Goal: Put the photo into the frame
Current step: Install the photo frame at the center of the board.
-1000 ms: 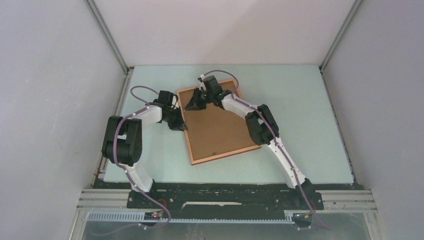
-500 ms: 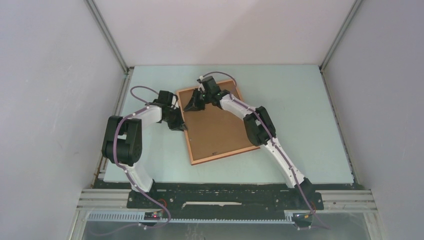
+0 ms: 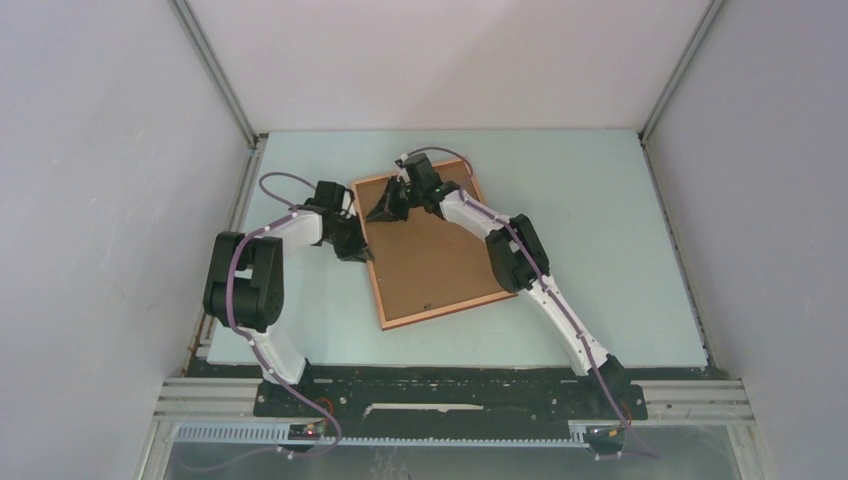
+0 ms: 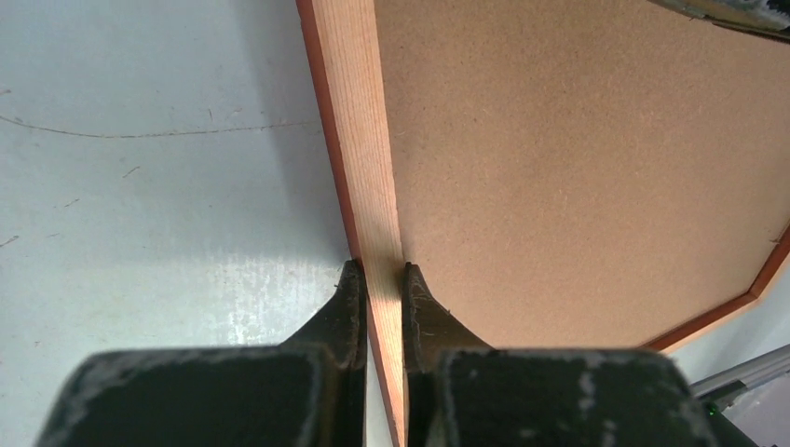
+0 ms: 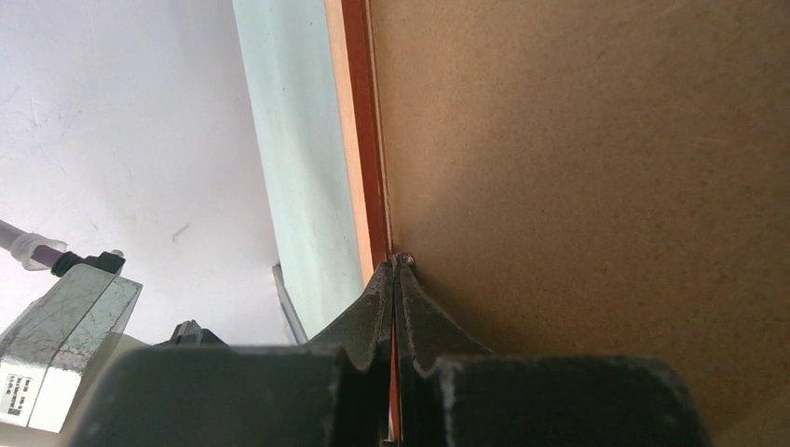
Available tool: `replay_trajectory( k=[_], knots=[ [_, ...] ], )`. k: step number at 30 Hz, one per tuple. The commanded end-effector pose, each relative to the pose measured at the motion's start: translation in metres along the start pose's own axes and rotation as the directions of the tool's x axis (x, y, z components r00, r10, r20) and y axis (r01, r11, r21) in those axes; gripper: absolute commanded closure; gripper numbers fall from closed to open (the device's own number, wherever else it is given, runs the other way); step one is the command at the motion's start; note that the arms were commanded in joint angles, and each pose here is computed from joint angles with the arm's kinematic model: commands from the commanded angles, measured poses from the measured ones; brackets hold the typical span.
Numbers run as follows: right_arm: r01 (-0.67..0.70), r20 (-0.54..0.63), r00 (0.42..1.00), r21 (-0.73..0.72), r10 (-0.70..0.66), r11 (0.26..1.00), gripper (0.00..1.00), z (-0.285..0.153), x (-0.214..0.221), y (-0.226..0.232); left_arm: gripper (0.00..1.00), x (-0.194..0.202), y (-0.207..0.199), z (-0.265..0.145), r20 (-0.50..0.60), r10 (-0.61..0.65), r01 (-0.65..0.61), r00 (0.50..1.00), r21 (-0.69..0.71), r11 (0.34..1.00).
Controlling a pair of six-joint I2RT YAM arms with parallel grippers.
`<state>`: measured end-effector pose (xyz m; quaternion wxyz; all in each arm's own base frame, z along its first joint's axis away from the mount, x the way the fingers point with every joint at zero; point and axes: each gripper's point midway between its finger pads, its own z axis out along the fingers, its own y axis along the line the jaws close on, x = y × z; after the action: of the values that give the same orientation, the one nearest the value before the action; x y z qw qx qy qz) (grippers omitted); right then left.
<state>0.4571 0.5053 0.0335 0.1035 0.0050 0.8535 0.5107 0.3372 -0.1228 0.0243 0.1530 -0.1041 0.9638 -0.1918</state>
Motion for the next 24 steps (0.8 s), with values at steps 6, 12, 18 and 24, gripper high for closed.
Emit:
replay_trajectory(
  k=[6,12,18,24],
  knots=[
    [-0.034,-0.016,0.999,-0.144,0.032,0.989,0.97,0.016,0.011,0.028,1.00,0.016,-0.006,0.002,-0.070,0.031,-0.027,0.997,0.049,0.998],
    [0.008,0.001,1.000,-0.172,-0.008,0.985,0.94,0.010,0.008,0.040,1.00,0.012,-0.001,-0.003,-0.050,0.015,-0.013,0.999,0.030,0.999],
    [0.099,0.099,0.990,0.030,-0.101,0.995,0.86,-0.027,-0.012,0.018,0.77,-0.005,0.011,-0.015,0.003,-0.055,0.054,0.999,0.028,0.998],
    [0.103,0.064,0.992,0.039,-0.105,0.994,0.78,-0.030,-0.004,0.011,0.63,-0.025,0.003,-0.021,0.047,-0.104,0.100,0.993,0.075,0.992]
  ],
)
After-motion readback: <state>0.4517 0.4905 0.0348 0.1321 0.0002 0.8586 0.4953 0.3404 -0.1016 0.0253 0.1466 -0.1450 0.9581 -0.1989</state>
